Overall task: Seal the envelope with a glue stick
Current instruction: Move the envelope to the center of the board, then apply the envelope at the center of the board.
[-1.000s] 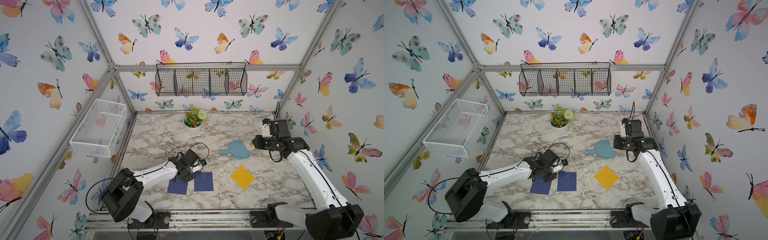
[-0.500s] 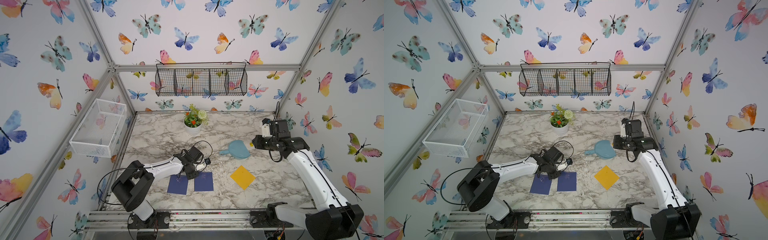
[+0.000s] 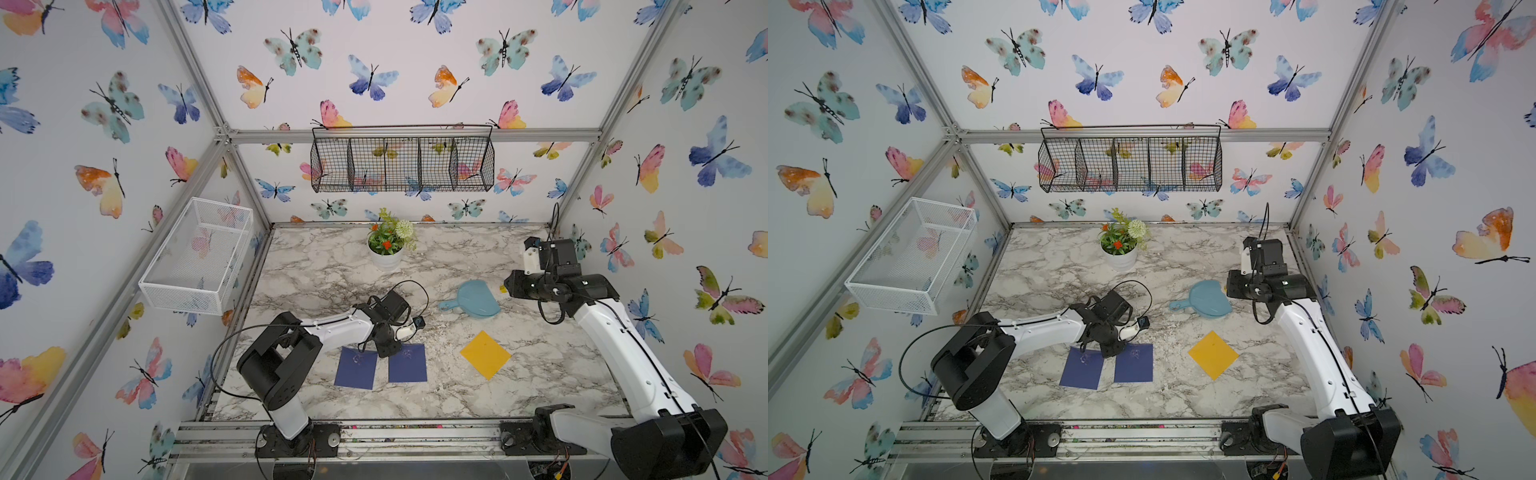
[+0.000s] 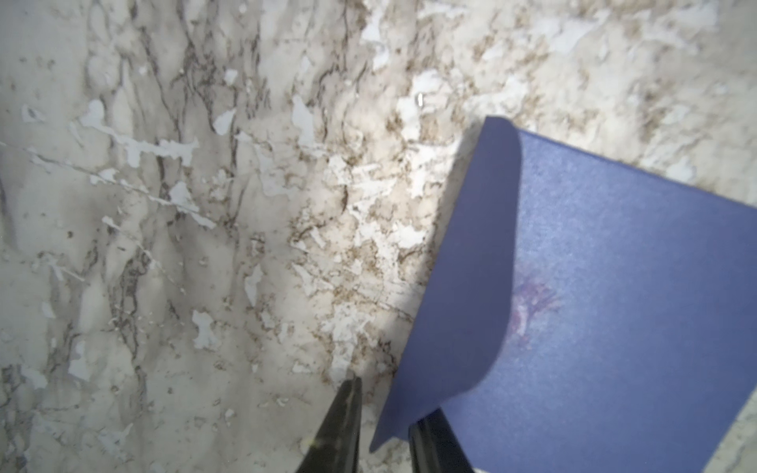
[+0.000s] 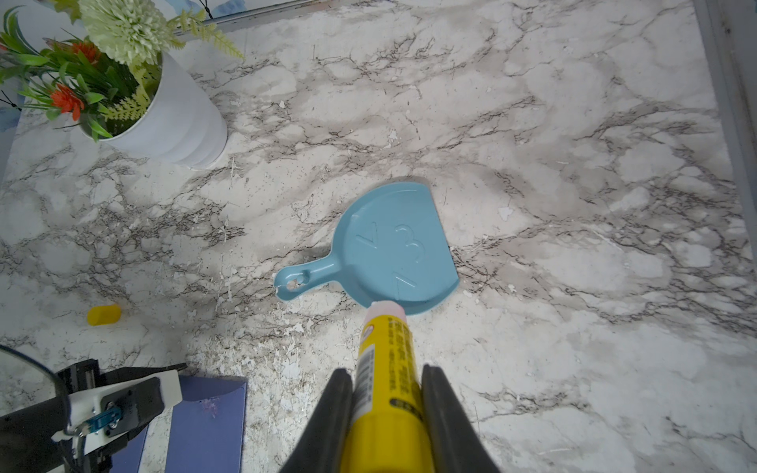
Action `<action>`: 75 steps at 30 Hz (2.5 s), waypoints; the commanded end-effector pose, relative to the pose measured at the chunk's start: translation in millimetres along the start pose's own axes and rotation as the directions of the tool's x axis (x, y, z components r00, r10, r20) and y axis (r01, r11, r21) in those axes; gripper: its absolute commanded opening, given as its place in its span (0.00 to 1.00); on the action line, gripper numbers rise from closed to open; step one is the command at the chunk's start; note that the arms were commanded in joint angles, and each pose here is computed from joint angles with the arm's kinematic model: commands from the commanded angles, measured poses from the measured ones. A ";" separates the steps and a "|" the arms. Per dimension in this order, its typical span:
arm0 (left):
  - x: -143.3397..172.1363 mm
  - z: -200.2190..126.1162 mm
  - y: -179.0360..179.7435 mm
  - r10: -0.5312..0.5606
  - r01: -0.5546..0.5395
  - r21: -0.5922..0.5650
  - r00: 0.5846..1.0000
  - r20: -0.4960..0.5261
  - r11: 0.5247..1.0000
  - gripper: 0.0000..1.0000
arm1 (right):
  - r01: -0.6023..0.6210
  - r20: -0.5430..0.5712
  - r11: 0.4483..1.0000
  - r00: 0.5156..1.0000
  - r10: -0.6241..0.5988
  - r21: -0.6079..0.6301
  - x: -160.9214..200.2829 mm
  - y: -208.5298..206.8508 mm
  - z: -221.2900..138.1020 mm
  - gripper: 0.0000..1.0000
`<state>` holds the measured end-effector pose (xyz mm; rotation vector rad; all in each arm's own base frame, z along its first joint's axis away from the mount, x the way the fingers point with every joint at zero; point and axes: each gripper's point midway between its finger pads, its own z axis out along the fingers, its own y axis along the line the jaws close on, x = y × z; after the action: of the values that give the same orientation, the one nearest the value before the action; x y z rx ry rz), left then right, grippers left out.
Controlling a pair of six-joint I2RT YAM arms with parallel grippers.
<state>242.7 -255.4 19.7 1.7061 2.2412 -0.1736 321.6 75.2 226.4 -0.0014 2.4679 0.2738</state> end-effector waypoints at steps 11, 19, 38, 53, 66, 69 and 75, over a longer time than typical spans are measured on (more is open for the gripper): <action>-15.4 -9.1 -5.4 -0.167 0.162 0.083 0.984 0.064 0.983 0.08 | 0.008 0.018 1.000 1.000 -0.007 -0.006 -7.7 1.5 -6.6 0.02; -23.1 -22.9 -24.5 -0.474 0.444 0.205 0.870 0.132 0.872 0.06 | -0.010 -0.025 0.999 1.000 0.009 -0.043 4.4 6.5 -0.7 0.02; -21.5 -15.2 -83.8 -0.814 0.757 0.310 0.568 0.122 0.575 0.04 | -0.042 -0.159 0.988 0.987 0.018 -0.146 43.4 55.1 24.4 0.02; -17.7 -5.5 -96.6 -0.823 0.765 0.318 0.557 0.110 0.560 0.00 | 0.008 -0.292 0.986 0.955 -0.058 -0.169 96.4 102.9 48.5 0.02; -17.9 -0.7 -101.3 -0.823 0.770 0.320 0.564 0.065 0.553 0.00 | 0.036 -0.421 0.985 0.901 -0.105 -0.169 165.3 142.5 49.5 0.02; -15.7 5.0 -104.0 -0.834 0.784 0.320 0.550 0.036 0.531 0.00 | 0.053 -0.436 0.988 0.893 -0.112 -0.145 180.4 151.4 50.5 0.02; -15.7 1.6 -103.9 -0.835 0.781 0.328 0.549 0.047 0.532 0.00 | 0.083 -0.447 0.991 0.886 -0.123 -0.106 197.1 162.1 56.8 0.02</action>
<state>153.3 -305.7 20.0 0.5094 2.7107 -0.8779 185.8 257.2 99.6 -0.3304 2.9135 0.4216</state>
